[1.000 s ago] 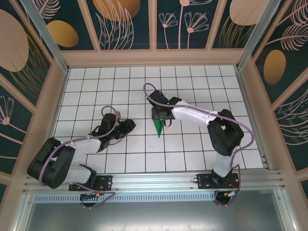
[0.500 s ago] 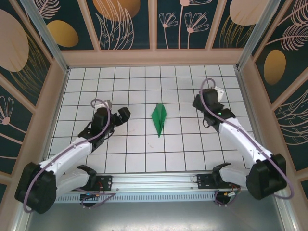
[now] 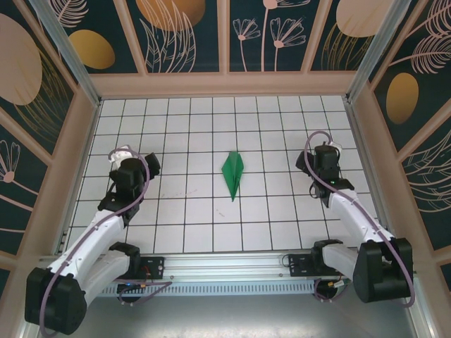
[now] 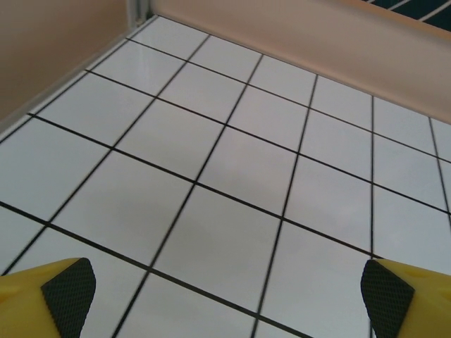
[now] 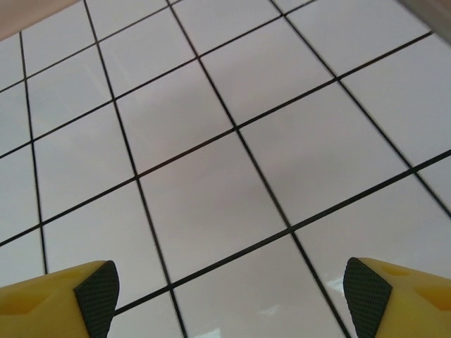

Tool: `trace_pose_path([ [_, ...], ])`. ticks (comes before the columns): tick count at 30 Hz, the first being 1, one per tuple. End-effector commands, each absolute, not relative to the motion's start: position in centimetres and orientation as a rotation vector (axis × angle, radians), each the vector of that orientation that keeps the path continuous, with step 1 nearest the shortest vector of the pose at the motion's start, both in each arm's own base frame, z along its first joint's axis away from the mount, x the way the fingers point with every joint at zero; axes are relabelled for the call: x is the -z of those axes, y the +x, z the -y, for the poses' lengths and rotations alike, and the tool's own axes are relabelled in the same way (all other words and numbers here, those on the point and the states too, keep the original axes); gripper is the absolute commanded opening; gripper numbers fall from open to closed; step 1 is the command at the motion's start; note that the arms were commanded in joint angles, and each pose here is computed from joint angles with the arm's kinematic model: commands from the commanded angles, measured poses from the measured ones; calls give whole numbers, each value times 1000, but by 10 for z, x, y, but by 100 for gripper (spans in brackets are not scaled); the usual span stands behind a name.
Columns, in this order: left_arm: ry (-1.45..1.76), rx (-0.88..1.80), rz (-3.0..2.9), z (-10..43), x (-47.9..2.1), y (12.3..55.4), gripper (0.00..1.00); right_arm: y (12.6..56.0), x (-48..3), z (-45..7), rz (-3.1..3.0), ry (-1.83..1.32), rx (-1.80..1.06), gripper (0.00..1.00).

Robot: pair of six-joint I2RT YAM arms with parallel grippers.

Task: Fold a paper plane with a square sheet of paper (pick it up from the middle)
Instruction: Reset both arms

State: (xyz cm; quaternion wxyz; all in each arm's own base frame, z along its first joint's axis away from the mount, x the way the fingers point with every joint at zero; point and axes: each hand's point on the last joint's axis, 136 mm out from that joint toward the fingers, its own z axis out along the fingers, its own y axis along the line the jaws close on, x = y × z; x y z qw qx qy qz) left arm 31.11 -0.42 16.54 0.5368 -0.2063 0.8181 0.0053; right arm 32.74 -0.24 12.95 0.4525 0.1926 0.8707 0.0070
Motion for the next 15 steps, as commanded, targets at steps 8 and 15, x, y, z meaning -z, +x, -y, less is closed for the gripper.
trace_pose_path([
  [8, -401, -264, -1837, -27, -155, 325, 99, 356, -129, 16, -1858, 262, 113, 89],
  [15, -283, -183, -1666, -17, -150, 331, 98, 372, -136, 3, -1738, 119, 9, 88],
])
